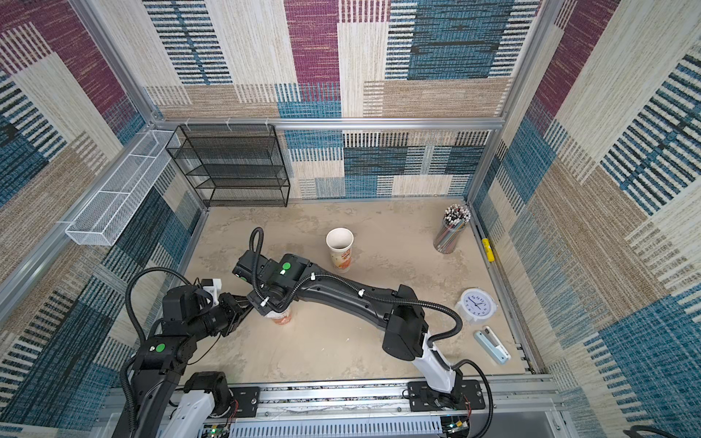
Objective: Put the leak-proof paper on the milk tea cups
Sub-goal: Secure the cup lid on the cup.
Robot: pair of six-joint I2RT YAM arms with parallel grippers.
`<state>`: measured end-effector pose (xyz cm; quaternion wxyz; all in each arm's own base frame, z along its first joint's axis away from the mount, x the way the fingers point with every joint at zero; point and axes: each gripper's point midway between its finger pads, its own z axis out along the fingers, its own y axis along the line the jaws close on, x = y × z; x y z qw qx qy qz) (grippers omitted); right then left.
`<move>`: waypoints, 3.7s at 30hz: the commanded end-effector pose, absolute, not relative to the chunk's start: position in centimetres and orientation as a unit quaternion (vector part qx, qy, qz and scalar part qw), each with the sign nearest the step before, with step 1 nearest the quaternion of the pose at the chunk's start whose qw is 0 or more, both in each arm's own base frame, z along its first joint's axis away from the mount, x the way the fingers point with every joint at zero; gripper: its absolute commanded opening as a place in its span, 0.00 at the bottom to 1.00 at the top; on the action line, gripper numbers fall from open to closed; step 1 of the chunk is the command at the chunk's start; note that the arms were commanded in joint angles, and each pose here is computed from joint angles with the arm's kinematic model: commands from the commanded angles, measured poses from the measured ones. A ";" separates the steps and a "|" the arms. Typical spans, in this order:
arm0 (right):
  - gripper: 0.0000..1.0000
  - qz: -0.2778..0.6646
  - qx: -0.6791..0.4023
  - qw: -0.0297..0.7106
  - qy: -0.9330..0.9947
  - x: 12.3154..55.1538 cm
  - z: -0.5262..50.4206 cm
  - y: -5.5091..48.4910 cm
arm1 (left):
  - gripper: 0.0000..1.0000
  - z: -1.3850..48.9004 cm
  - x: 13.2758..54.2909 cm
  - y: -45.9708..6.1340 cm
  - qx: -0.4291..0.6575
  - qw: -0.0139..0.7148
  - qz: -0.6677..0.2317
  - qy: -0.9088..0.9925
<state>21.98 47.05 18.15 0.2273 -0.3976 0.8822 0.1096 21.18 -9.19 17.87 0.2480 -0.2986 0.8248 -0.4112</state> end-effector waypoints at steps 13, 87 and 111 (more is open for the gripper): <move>0.73 0.058 -0.419 0.086 0.902 17.4 11.9 41.5 | 0.17 13.9 18.6 -7.8 -0.337 0.184 -0.334 0.861; 0.80 0.110 -0.470 0.138 0.865 18.6 15.5 43.1 | 0.41 12.8 19.4 -10.1 -0.248 0.137 -0.373 0.883; 0.79 0.224 -0.344 0.298 0.862 22.6 30.4 45.0 | 0.37 11.6 19.2 -8.9 -0.273 0.121 -0.327 0.897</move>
